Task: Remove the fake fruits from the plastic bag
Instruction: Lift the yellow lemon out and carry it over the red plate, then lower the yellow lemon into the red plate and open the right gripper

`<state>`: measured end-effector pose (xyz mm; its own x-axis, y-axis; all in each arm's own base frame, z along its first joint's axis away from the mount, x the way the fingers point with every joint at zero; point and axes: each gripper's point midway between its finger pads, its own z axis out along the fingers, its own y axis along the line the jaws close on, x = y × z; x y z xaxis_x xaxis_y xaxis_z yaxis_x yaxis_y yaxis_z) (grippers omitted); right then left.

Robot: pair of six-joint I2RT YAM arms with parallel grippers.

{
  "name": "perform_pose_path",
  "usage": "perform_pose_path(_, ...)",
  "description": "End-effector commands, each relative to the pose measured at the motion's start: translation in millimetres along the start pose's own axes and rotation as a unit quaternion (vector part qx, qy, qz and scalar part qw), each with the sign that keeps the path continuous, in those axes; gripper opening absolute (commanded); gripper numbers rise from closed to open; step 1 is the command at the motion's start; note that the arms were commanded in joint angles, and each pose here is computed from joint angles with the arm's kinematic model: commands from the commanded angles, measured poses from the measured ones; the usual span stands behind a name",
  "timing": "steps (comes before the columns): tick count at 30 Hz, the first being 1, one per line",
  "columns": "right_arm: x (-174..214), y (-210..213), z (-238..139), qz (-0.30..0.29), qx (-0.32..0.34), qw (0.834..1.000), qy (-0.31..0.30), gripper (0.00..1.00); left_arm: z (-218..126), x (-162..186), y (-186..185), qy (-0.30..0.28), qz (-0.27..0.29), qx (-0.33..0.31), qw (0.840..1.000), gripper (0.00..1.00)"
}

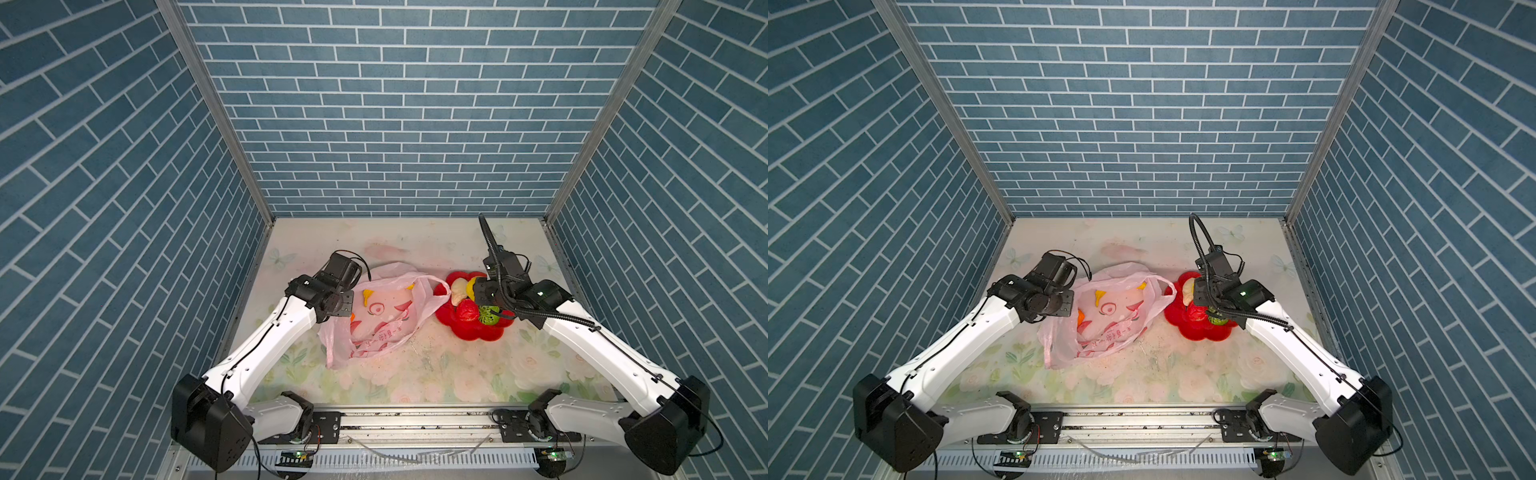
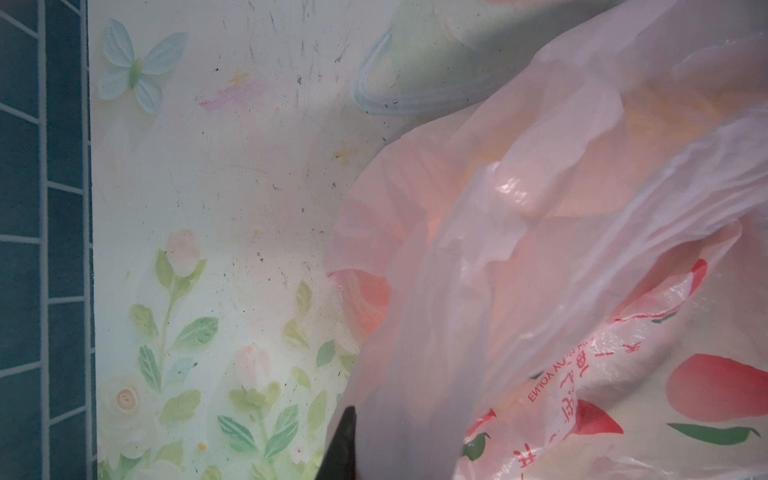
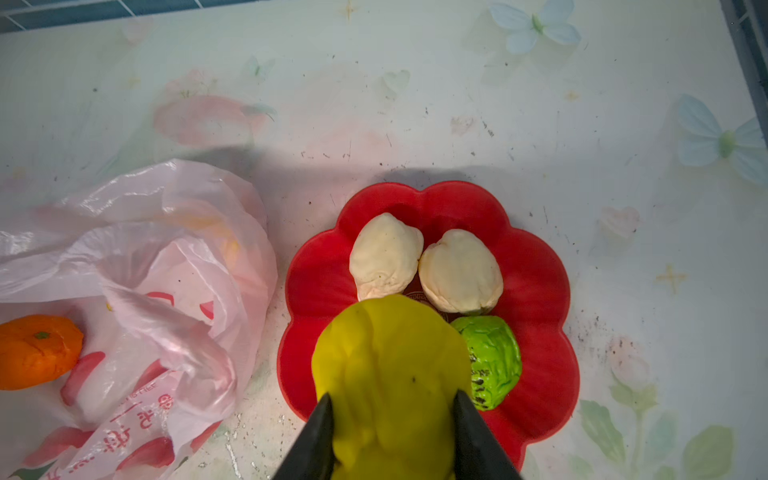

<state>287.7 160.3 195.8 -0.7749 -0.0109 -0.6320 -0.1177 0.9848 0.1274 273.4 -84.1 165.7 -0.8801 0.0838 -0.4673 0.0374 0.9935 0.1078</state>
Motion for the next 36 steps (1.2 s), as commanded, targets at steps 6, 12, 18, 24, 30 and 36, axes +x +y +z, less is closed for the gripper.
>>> perform_pose_path(6,18.5,16.7,32.4,0.006,-0.031,0.999,0.038,0.23,1.1,6.4,6.8,0.005,-0.006,-0.006,1.000,0.19)
perform_pose_path(12,36.8,28.1,54.7,0.007,-0.041,0.997,0.065,0.23,2.7,8.0,6.8,0.008,-0.008,-0.005,1.000,0.19)
perform_pose_path(18,49.9,31.4,70.5,0.015,-0.045,0.996,0.077,0.23,3.2,9.2,7.1,0.009,-0.008,-0.005,1.000,0.19)
perform_pose_path(24,57.2,33.6,79.8,0.018,-0.048,0.995,0.086,0.23,2.4,9.4,7.3,0.008,-0.010,-0.003,1.000,0.19)
perform_pose_path(30,63.7,35.6,89.8,0.024,-0.049,0.994,0.091,0.23,3.3,11.9,6.9,0.009,-0.012,0.000,1.000,0.19)
perform_pose_path(36,66.9,38.1,95.3,0.026,-0.052,0.994,0.093,0.25,3.4,11.6,6.8,0.008,-0.012,0.000,1.000,0.19)
